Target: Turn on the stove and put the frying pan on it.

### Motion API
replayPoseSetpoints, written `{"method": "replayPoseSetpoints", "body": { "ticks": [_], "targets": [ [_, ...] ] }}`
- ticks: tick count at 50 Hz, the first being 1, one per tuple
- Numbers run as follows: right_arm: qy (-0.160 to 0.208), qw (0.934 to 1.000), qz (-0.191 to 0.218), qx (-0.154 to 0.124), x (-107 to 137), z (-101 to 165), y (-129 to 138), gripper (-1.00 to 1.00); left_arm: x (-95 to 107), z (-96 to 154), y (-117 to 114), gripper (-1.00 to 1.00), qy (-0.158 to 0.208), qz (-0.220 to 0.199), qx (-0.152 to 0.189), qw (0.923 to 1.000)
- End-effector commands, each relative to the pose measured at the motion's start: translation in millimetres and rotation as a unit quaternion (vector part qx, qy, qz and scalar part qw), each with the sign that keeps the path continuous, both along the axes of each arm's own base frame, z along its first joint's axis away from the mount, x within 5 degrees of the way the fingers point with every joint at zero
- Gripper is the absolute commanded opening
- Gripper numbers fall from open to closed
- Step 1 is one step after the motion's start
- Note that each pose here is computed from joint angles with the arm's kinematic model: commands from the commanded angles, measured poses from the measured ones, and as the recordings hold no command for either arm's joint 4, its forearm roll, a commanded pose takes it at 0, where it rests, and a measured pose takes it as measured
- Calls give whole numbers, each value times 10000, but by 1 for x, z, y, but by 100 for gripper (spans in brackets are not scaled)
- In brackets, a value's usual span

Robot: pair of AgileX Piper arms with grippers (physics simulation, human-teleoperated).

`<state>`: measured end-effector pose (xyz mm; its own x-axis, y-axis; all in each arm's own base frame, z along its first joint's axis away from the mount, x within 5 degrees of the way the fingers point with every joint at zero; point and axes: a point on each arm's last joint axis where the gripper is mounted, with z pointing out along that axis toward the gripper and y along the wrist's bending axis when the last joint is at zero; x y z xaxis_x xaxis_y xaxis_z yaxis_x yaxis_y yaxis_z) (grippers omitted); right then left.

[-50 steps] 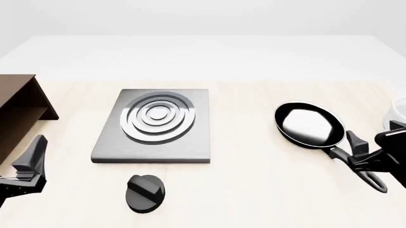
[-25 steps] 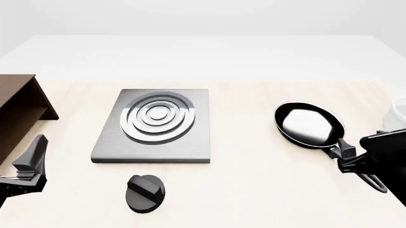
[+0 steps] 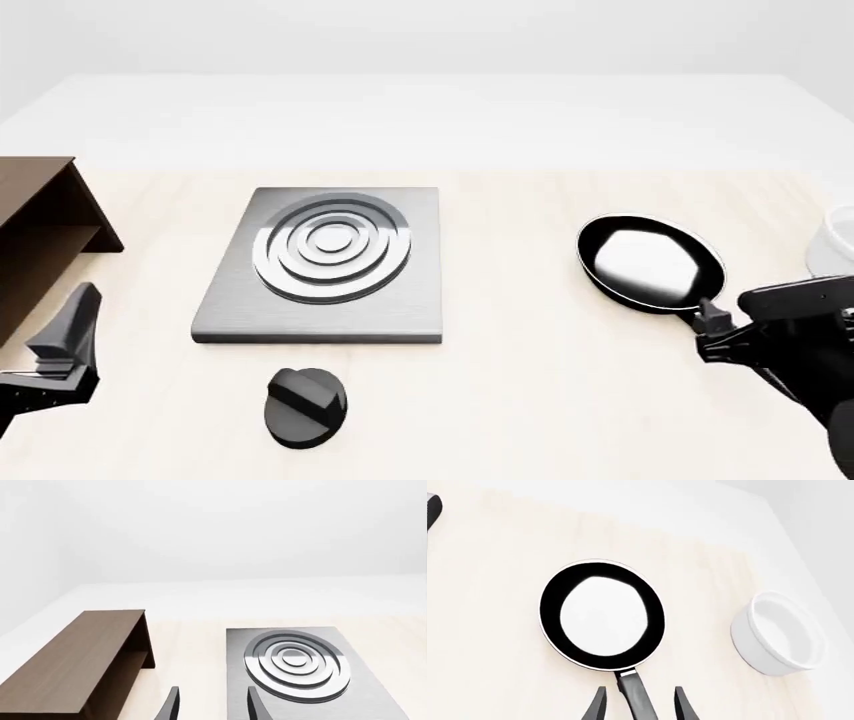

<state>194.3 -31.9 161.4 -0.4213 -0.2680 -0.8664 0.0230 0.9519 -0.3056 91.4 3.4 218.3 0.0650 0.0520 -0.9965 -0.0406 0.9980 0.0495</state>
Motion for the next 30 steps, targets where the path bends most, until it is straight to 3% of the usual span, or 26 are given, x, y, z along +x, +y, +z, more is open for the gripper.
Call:
{"method": "replayPoseSetpoints", "body": {
  "ticks": [1,6,14,30],
  "targets": [
    [102,9999,-85,43,5,-16,-4,100,-3,0,-4,100,26,-241,-72,9997],
    [162,9998,-89,63,9,-18,-4,100,-3,0,-4,100,25,-238,-70,9997],
    [300,9994,-74,166,11,-44,-3,100,-2,0,-4,100,31,-236,-71,9997],
    [332,9990,-259,178,17,-45,-12,100,-2,0,-4,100,30,-231,-70,9997]
  ]
}}
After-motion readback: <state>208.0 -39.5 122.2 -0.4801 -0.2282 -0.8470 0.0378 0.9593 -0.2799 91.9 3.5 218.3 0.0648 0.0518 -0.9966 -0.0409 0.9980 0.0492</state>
